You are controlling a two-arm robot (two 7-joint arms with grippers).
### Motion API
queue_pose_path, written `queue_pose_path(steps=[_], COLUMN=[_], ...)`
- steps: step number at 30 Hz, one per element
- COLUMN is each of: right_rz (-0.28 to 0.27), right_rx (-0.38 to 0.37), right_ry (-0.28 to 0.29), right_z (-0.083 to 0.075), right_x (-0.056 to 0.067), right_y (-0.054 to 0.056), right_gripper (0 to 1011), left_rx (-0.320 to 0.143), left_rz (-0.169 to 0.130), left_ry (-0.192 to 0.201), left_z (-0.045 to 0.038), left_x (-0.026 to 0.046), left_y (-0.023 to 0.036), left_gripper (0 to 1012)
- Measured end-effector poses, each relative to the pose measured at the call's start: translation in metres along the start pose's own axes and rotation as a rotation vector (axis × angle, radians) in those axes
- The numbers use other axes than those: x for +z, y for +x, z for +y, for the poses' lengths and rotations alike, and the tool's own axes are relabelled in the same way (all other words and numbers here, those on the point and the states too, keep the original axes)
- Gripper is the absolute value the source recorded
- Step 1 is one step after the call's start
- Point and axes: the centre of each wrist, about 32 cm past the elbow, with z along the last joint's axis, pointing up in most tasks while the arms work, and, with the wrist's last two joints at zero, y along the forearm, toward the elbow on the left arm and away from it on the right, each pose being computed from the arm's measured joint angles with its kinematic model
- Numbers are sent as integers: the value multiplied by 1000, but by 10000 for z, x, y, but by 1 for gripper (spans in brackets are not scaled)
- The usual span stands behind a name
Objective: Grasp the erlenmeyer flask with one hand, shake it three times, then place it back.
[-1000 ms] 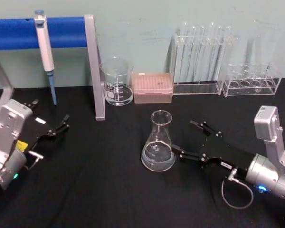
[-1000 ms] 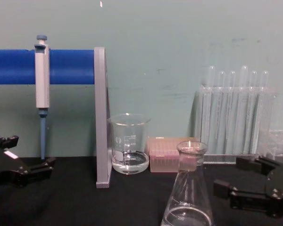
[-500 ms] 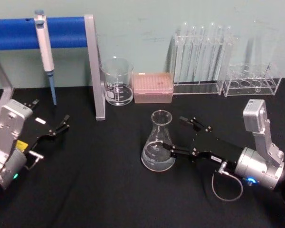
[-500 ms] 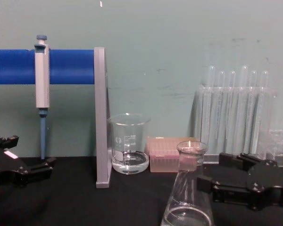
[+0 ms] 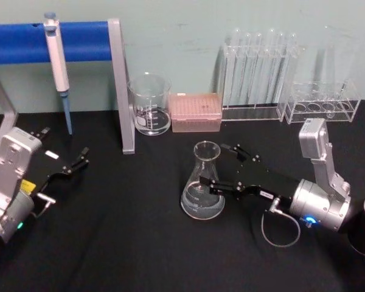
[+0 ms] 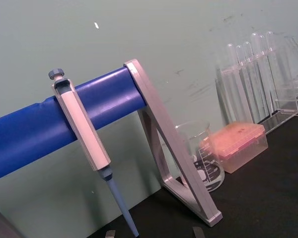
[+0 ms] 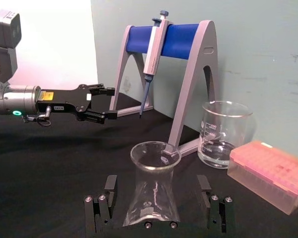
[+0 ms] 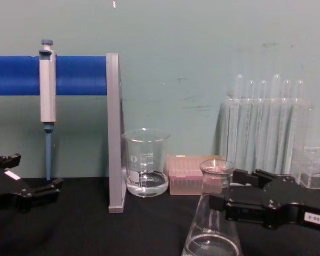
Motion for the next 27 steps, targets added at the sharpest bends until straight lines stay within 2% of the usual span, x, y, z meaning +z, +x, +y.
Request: queue_pose_path(steps=[10,21,27], right_rz=[3,7,2], right_rx=[36,58,42], right_ry=[6,13,8], right_z=[110,173,189], right_x=[-8,-11,-12], right_y=[89,115,112], right_gripper=[1000,1000,1000], left_rx=[0,0,0], left_rz=[0,0,0], left_ry=[0,0,0], left_z=[0,0,0], left_x=[0,0,0], left_y=[0,0,0], left_gripper=[1001,1001,1001])
